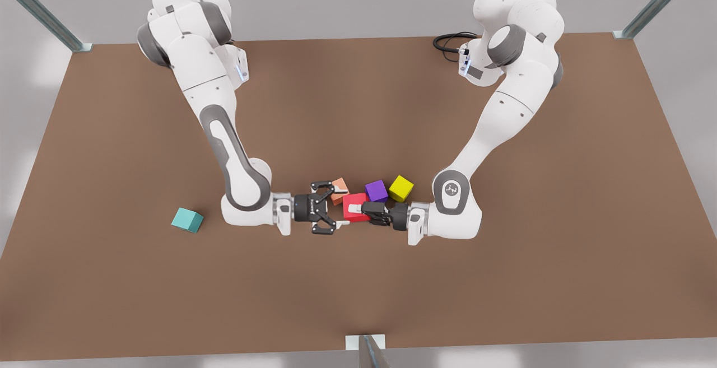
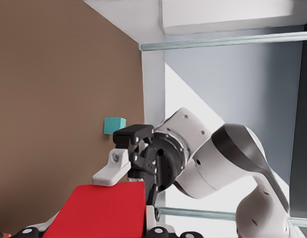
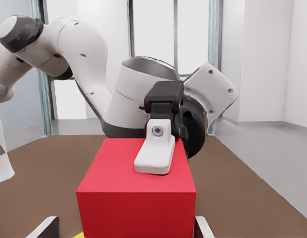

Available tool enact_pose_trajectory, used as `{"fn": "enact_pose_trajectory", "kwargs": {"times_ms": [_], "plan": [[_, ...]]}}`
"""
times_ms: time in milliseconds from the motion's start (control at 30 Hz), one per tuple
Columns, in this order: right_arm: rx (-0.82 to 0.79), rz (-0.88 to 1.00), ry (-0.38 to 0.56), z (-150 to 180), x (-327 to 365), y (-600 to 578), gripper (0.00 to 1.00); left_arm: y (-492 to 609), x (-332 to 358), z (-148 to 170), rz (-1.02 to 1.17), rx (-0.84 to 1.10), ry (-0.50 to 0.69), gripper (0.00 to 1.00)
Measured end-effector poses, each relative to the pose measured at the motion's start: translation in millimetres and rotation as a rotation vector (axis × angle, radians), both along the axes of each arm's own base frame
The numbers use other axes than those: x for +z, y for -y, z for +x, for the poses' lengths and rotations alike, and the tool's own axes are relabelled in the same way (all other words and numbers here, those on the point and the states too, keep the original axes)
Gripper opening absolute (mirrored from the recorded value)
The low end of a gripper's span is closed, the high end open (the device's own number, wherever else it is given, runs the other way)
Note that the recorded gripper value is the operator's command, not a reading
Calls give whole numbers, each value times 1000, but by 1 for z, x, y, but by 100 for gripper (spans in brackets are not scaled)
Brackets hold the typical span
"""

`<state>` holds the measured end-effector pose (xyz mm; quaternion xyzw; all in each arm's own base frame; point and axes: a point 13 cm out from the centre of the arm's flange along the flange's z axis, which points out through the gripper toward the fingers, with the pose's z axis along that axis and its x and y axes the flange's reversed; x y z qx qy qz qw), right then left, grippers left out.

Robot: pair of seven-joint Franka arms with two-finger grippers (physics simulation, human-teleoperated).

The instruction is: Pick up red wooden cube and pass to hand red wooden cube and place in blue wooden cube

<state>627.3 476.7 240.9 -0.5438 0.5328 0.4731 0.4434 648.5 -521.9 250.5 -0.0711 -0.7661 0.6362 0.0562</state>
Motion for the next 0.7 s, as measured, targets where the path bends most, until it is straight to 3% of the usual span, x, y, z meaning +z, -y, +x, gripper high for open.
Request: {"fn": "enact_pose_trajectory", "kwargs": {"times_ms": [500,533,600,700], "plan": [[5,5,15,-9,3,-33,99,1,0,1,-3,1,11,58],[3,5,16,-9,3,-34,94,1,-1,1,-3,1,11,58],[1,2,18,-8,4,-34,70,1,-1,1,-4,1,11,58],[-3,-2,18,-7,4,-34,66,1,-2,2,-5,3,11,58]]}}
